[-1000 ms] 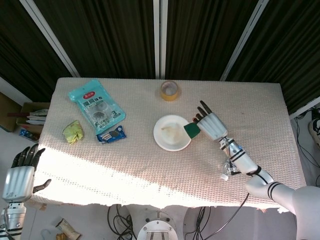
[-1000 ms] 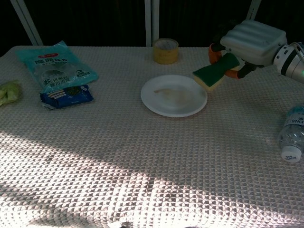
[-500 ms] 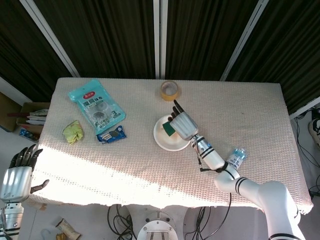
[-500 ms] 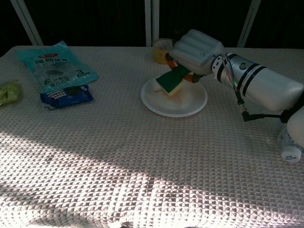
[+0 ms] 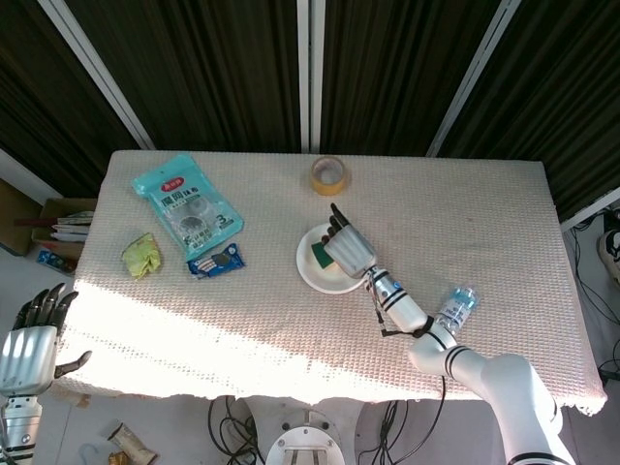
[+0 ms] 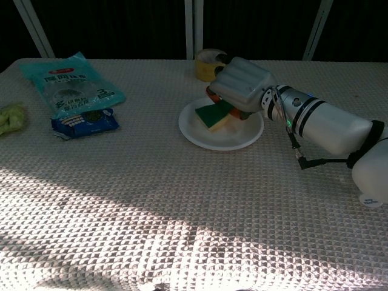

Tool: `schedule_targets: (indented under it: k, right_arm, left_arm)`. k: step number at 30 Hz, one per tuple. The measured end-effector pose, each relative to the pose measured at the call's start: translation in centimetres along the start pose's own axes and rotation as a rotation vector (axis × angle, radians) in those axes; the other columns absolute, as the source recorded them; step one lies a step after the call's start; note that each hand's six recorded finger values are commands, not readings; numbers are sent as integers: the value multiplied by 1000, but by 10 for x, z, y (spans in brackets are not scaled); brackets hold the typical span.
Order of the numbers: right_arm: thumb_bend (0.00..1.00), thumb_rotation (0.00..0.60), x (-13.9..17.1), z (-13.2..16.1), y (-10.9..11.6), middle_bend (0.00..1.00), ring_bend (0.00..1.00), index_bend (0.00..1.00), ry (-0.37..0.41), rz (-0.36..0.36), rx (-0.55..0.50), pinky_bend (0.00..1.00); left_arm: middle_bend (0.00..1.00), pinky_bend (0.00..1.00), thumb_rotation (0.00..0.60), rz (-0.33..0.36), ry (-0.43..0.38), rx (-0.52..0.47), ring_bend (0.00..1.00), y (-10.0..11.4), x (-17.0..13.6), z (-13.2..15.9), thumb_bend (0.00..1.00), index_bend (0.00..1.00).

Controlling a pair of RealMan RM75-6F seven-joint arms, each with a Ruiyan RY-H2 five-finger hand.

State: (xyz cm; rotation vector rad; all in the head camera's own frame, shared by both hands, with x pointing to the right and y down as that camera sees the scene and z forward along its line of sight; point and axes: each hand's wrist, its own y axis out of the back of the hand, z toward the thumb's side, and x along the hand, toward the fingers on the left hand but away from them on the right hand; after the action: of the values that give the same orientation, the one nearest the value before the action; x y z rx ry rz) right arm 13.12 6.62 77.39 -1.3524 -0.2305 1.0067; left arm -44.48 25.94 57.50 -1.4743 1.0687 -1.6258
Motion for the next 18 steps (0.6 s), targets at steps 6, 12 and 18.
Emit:
schedule_targets:
  k: [6, 12, 18]
  right_arm:
    - [372, 600, 4, -12, 15, 460, 207, 613, -29, -60, -57, 49]
    - [375, 600, 7, -1, 7, 460, 217, 615, 5, -21, -48, 50]
    - [378, 600, 9, 6, -11, 460, 218, 615, 27, 37, -2, 49]
  left_arm:
    - [56, 137, 600, 4, 4, -6, 62, -1, -2, -2, 93, 155]
    - [56, 137, 600, 5, 4, -7, 62, -1, -2, -2, 92, 155]
    - [56, 137, 600, -1, 8, -5, 62, -2, -3, -3, 92, 155]
